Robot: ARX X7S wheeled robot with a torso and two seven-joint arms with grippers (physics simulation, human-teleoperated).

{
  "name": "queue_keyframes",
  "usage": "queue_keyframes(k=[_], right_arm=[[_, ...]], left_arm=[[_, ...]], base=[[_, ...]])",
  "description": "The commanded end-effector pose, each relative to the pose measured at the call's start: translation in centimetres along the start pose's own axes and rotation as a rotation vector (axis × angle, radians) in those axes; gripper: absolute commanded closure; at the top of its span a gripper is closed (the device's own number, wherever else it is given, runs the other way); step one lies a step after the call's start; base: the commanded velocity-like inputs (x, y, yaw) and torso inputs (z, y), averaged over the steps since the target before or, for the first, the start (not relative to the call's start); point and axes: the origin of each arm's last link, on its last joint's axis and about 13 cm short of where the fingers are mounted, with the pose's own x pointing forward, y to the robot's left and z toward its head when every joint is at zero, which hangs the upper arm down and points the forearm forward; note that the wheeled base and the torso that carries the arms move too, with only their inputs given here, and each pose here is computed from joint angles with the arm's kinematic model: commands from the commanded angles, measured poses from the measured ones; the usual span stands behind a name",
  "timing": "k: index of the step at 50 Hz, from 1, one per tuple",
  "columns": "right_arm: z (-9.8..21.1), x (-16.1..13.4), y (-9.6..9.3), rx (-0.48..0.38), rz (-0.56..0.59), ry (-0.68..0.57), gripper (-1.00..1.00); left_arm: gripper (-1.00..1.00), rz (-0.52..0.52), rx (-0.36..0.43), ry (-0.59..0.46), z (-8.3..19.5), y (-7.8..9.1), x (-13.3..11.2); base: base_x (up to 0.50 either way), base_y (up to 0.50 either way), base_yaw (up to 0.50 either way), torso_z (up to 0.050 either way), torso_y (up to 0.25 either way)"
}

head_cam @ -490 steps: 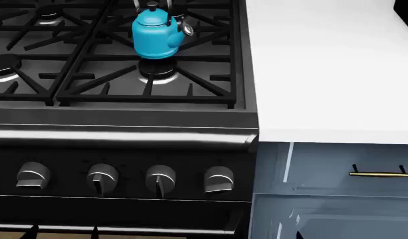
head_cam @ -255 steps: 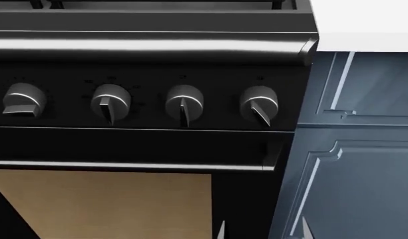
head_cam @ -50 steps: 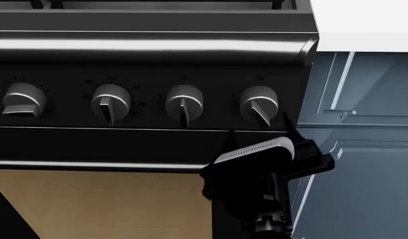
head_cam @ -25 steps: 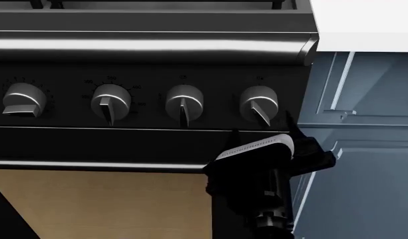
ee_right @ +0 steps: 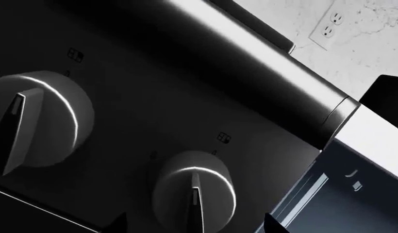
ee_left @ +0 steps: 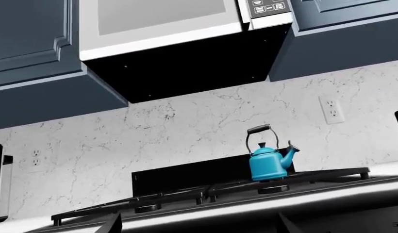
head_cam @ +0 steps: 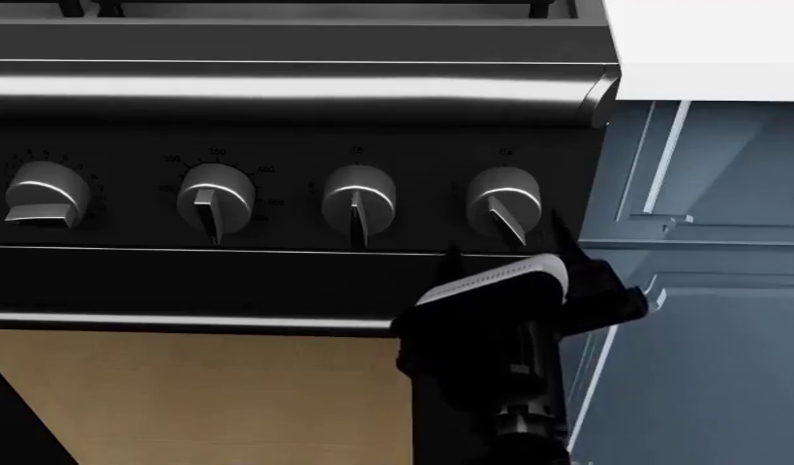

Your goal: Turn off the front right burner of the stove.

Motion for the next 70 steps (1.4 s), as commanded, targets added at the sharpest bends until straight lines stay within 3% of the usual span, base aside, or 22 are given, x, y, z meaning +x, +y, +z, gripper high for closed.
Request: queue_keyframes(k=[1, 70], right_arm=[[0.22, 0.29, 0.02, 0.004, 0.001, -0.009, -1.00], [-0.52, 0.80, 0.36, 0.010, 0.013, 0.017, -1.00]], left_arm=[[-1.00, -0.001, 0.000, 0.000, 0.01, -0.01, 0.00], [-1.00, 0.007, -0.001, -0.005, 0.15, 0.05, 0.00]], base=[[0.00, 0.00, 0.00, 0.000, 0.000], [0.00, 0.00, 0.00, 0.000, 0.000]])
